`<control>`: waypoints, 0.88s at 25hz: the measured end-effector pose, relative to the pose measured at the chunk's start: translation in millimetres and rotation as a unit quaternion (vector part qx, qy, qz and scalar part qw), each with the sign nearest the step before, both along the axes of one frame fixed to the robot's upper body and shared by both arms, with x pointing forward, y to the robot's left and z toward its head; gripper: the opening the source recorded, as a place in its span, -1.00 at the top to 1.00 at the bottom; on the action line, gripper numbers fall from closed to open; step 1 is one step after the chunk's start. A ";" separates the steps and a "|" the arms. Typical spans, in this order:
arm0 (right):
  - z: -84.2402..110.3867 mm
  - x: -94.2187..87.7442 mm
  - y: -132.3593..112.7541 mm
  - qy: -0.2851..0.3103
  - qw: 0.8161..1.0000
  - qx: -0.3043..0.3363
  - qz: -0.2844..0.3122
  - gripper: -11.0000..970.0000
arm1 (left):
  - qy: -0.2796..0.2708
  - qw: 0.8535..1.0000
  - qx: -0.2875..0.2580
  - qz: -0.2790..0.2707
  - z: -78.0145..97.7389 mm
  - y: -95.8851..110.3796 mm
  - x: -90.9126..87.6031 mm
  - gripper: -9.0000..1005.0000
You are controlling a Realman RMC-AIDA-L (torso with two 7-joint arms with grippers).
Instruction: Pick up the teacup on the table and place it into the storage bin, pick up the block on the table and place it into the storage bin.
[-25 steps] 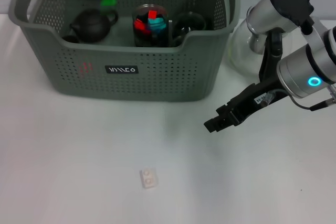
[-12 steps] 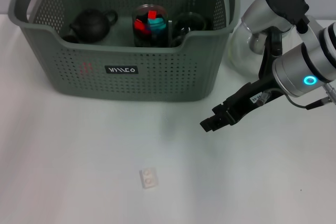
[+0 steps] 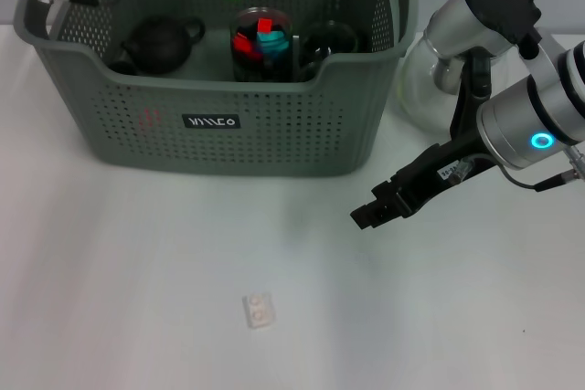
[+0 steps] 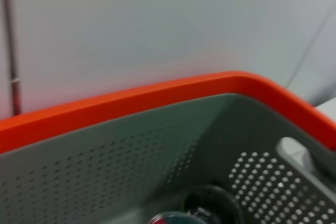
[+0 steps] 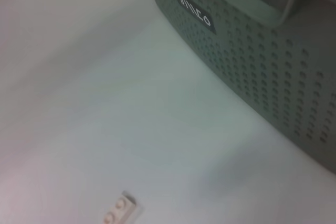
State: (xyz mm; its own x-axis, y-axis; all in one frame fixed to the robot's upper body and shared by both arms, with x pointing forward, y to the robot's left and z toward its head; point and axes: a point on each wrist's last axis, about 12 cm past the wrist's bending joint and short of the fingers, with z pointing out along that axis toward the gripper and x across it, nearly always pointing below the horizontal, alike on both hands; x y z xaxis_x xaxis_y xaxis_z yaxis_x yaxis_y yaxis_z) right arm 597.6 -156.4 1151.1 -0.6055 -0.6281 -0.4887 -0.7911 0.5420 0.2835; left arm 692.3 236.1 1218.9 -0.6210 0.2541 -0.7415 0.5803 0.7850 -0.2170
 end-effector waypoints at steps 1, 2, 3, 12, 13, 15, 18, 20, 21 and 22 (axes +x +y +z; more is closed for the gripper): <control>-0.3 0.1 -0.2 0.000 1.000 0.000 -0.001 -0.16 | 0.002 1.000 0.002 0.003 -0.5 -0.1 0.6 0.71; -0.3 0.2 -0.3 0.000 1.000 0.001 -0.001 -0.16 | 0.006 1.000 0.007 0.004 -1.9 -0.5 1.0 0.70; -0.3 0.3 -0.4 0.000 1.000 0.001 -0.001 -0.16 | 0.006 1.000 0.007 0.004 -1.9 -0.5 1.0 0.69; 1.6 2.3 -0.7 0.000 1.000 0.002 -0.003 -0.16 | -0.044 0.996 -0.071 -0.034 32.8 9.0 -30.1 0.10; 1.9 2.5 -0.6 0.000 1.000 0.002 -0.003 -0.16 | -0.061 0.993 -0.084 -0.052 40.6 15.5 -42.2 0.03; 3.1 3.2 -0.2 -0.002 1.000 0.003 -0.004 -0.16 | -0.081 0.988 -0.090 -0.098 45.9 28.4 -65.7 -0.10; 5.2 4.8 -0.6 -0.004 1.000 0.008 -0.010 -0.16 | -0.084 0.977 -0.073 -0.182 34.4 44.5 -96.1 -0.18; 6.4 5.5 -0.2 -0.005 1.000 0.011 -0.011 -0.16 | -0.081 0.972 -0.065 -0.210 28.2 48.2 -105.1 -0.23; 6.4 5.6 -0.3 -0.004 1.000 0.011 -0.011 -0.16 | -0.066 0.961 -0.039 -0.265 11.1 53.2 -125.2 -0.26; 6.5 5.9 -0.4 -0.003 1.000 0.012 -0.012 -0.16 | -0.060 0.960 -0.031 -0.272 6.7 52.8 -128.8 -0.28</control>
